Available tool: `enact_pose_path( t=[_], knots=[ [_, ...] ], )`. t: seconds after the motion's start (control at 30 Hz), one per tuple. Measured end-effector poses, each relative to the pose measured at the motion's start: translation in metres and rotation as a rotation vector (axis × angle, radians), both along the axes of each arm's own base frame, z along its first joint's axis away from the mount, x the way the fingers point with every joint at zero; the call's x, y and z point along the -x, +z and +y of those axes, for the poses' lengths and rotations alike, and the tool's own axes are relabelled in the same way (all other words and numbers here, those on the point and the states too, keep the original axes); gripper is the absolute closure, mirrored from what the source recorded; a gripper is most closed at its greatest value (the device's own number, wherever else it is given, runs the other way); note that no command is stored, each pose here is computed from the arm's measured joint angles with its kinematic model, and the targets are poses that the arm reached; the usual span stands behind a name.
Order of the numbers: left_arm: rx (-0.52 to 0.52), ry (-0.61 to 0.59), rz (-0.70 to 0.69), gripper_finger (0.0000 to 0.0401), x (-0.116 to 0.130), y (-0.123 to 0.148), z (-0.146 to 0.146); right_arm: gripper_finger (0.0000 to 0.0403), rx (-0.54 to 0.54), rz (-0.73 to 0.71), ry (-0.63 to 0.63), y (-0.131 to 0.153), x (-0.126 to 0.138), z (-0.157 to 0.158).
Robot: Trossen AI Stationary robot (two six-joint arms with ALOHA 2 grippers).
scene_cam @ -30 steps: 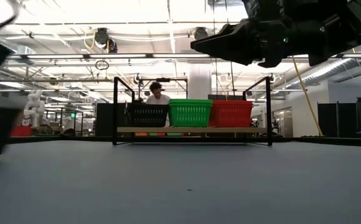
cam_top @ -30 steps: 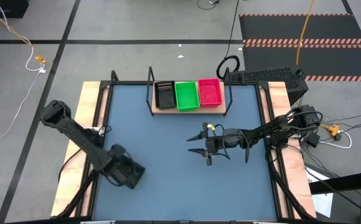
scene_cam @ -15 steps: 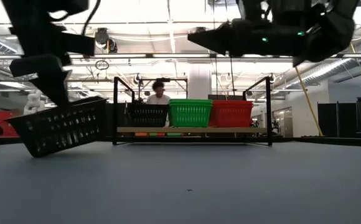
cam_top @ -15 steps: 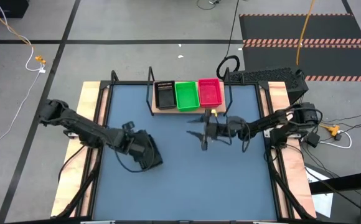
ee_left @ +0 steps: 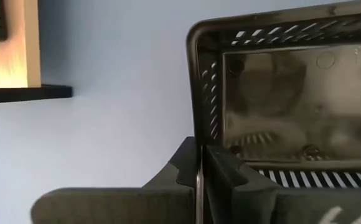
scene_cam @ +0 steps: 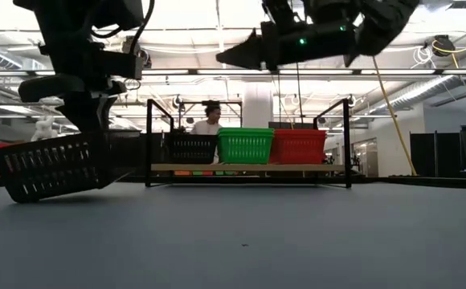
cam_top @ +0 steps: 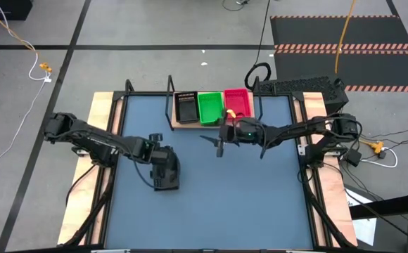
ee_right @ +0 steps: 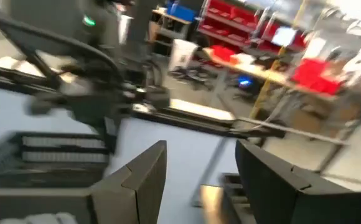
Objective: Stack baskets on shelf by color
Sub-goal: Stack the black bin on top of the black bin on the shelf
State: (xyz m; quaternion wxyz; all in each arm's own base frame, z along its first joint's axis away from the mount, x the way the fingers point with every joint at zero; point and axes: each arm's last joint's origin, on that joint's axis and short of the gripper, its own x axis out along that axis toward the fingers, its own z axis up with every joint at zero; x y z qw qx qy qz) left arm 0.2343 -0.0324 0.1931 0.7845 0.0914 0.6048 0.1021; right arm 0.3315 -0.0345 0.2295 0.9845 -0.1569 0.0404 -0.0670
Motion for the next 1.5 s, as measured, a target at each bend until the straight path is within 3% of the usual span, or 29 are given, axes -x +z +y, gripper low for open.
enact_pose_path(
  t=[0.27, 0.43, 0.6, 0.7, 0.87, 0.97, 1.1, 1.23, 1.5],
  knots=[
    [-0.045, 0.021, -0.11, 0.0388, -0.01, 0.003, 0.005, 0.0218, -0.255, 0.137, 0.178, 0.003, -0.01, 0.032],
    [-0.023, 0.05, -0.205, 0.0389, -0.018, 0.006, 0.004, 0.0218, -0.244, 0.195, 0.288, -0.001, -0.007, 0.072],
    [0.003, 0.118, -0.232, 0.0384, -0.018, 0.006, 0.004, 0.0218, -0.24, 0.234, 0.329, 0.012, -0.008, 0.107],
    [0.031, 0.189, -0.258, 0.0392, -0.019, 0.006, 0.003, 0.0218, -0.227, 0.312, 0.293, 0.02, -0.023, 0.122],
    [0.034, 0.23, -0.281, 0.0383, -0.018, 0.006, -0.002, 0.0218, -0.127, 0.458, 0.295, 0.001, -0.05, 0.132],
    [0.045, 0.289, -0.297, 0.0383, -0.017, 0.006, -0.005, 0.0218, -0.067, 0.477, 0.301, -0.013, -0.058, 0.132],
    [0.052, 0.335, -0.297, 0.0393, -0.014, 0.005, -0.008, 0.0218, 0.022, 0.525, 0.204, -0.029, -0.064, 0.119],
    [0.013, 0.316, -0.291, 0.0383, -0.017, 0.006, 0.006, 0.0218, 0.106, 0.482, 0.162, -0.02, -0.068, 0.095],
    [-0.045, 0.396, -0.275, 0.0392, -0.017, 0.002, 0.042, 0.0218, -0.137, 0.387, 0.158, 0.006, -0.074, 0.04]
  ],
)
